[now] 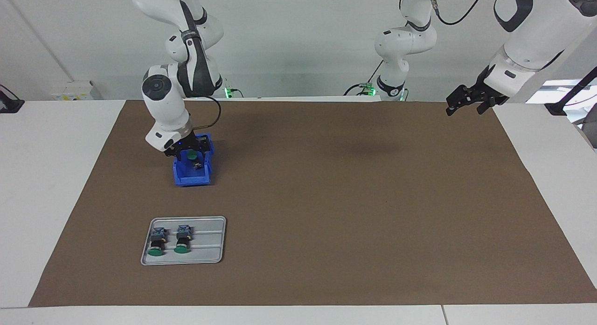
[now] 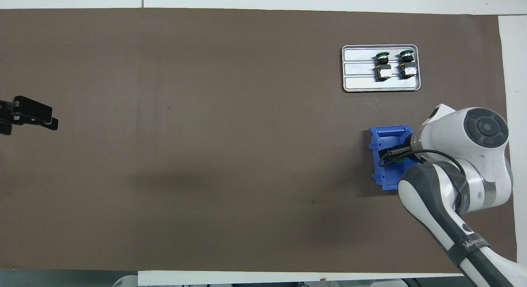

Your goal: Place and press button with both arms

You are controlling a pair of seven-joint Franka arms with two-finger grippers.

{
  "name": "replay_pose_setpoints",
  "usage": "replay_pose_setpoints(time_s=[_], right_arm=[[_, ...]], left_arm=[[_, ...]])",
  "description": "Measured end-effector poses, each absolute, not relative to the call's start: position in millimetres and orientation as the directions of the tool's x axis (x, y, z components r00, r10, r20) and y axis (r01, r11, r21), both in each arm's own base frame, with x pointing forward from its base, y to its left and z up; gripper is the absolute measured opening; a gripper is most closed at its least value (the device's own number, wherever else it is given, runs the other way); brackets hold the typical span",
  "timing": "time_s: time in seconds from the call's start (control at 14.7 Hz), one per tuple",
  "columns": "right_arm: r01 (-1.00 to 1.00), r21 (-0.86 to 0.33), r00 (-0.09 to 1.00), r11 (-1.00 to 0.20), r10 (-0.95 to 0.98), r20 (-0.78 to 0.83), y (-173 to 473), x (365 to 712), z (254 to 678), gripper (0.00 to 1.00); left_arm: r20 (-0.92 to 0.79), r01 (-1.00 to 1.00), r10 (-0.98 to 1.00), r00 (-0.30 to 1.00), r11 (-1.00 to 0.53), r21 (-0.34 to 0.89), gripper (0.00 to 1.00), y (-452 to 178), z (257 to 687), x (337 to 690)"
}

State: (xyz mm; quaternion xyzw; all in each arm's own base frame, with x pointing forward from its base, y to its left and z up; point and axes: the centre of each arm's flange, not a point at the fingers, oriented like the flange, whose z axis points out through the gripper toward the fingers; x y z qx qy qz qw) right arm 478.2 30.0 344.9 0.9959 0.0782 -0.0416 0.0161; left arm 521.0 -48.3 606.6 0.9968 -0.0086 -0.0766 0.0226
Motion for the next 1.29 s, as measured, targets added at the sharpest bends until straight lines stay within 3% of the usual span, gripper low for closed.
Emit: replay_pose_setpoints(time_s=[0.54,1.02,1.22,1.29], right_arm=[[0.144,0.004,0.979,-0.99,0.142,-0.145,22.6,486.9,394.0,0.86],[0.083,-0.006,0.99,-0.997,0.083,-0.111,-10.2,509.8,507.0,0.89],[0.04,-0.008,0.995,-0.999,0.041,-0.09,-33.1,511.7,534.2,0.9],[0.021,-0.008,0.996,-1.0,0.021,-0.088,-43.2,511.1,538.9,0.96]], left_arm=[[-0.152,-0.014,-0.021,0.988,-0.999,0.046,1.0,-48.3,606.6,521.0],[-0.152,-0.014,-0.021,0.988,-0.999,0.046,1.0,-48.3,606.6,521.0],[-0.152,-0.014,-0.021,0.988,-0.999,0.046,1.0,-48.3,606.6,521.0],[-0.152,-0.014,-0.021,0.988,-0.999,0.046,1.0,-48.3,606.6,521.0]])
